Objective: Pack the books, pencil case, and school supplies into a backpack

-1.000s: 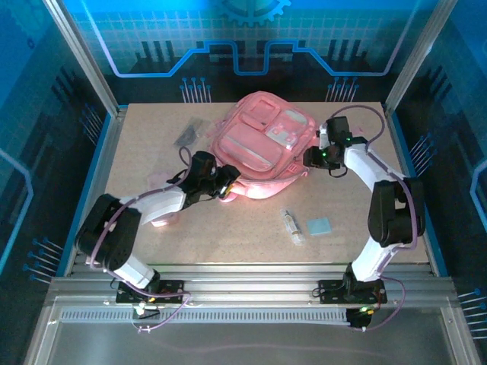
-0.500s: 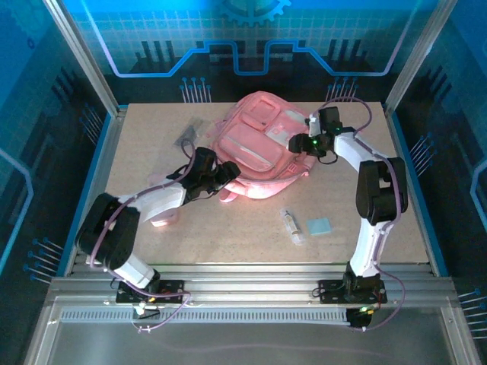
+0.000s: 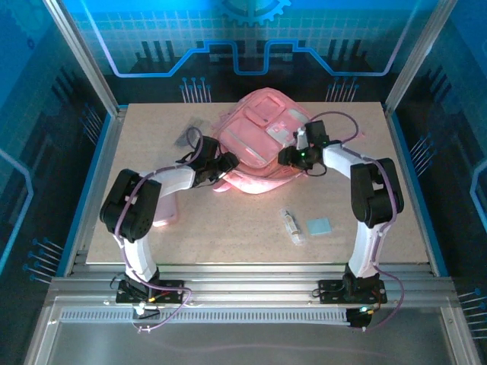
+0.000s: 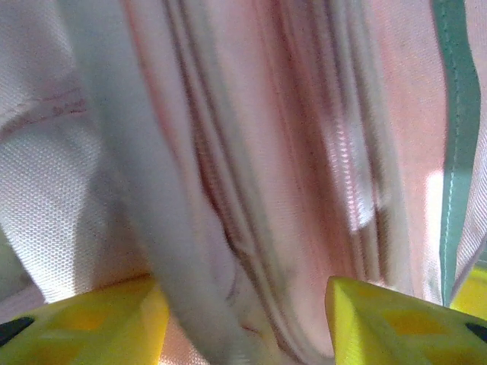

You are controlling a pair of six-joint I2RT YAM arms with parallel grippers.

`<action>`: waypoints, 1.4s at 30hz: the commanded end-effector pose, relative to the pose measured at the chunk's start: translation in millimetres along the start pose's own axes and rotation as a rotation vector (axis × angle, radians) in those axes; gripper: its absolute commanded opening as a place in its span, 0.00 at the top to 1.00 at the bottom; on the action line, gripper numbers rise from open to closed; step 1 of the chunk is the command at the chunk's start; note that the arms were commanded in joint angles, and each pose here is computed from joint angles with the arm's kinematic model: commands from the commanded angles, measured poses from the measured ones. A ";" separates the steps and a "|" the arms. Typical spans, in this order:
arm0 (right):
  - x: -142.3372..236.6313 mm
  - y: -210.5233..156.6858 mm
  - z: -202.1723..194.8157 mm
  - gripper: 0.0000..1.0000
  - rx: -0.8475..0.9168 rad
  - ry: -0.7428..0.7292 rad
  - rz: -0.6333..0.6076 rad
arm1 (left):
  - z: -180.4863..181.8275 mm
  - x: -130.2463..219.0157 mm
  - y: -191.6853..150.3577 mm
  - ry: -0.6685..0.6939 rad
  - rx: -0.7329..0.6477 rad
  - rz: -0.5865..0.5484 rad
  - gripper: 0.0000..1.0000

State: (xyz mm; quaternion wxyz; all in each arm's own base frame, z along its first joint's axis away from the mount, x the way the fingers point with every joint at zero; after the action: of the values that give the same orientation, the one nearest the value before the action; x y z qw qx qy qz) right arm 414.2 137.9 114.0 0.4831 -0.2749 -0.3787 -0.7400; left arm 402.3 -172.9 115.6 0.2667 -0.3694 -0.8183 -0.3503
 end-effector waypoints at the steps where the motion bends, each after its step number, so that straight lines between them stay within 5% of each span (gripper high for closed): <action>1: 3.1 -37.9 26.2 0.48 -0.024 0.086 0.094 | -7.0 -13.8 7.6 -0.018 -0.056 0.010 0.45; 8: 48.0 -36.3 21.4 0.49 -0.018 0.049 0.022 | -6.1 4.9 32.2 0.055 -0.161 -0.026 0.42; 16: 105.2 -2.8 -52.7 0.37 -0.227 -0.089 -0.180 | -25.2 54.8 33.0 0.103 -0.348 -0.018 0.34; 25: 67.5 30.6 -87.6 0.36 -0.361 0.049 -0.205 | -109.1 40.9 -10.5 -0.140 -0.538 0.148 0.35; 31: 33.3 38.0 -94.8 0.40 -0.439 0.092 -0.164 | -149.4 1.4 -36.2 -0.144 -0.661 0.298 0.34; 36: 23.3 37.8 -94.3 0.74 -0.454 0.140 -0.173 | -152.0 -29.2 -44.6 -0.129 -0.567 0.353 0.34; 42: 29.6 21.8 -77.6 0.94 -0.403 0.201 -0.198 | -133.0 -51.3 -50.4 -0.061 -0.371 0.340 0.33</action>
State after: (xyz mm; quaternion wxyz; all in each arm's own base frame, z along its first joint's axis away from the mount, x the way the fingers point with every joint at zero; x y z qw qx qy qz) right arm 425.4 34.5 84.2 0.3592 -0.3005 -0.1948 -0.8618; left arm 414.9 -325.0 150.3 0.1832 -0.5712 -0.6445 -0.4741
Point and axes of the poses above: each hand's point on the last joint's axis, 136 mm out from that joint toward the fingers, its own x axis back along the fingers, its own z axis along the line the jaws close on, y = z × x, the point moved 7 cm from there along x, back along the fingers, and after that the axes turned 8 degrees about -x, right-handed, at the moved point
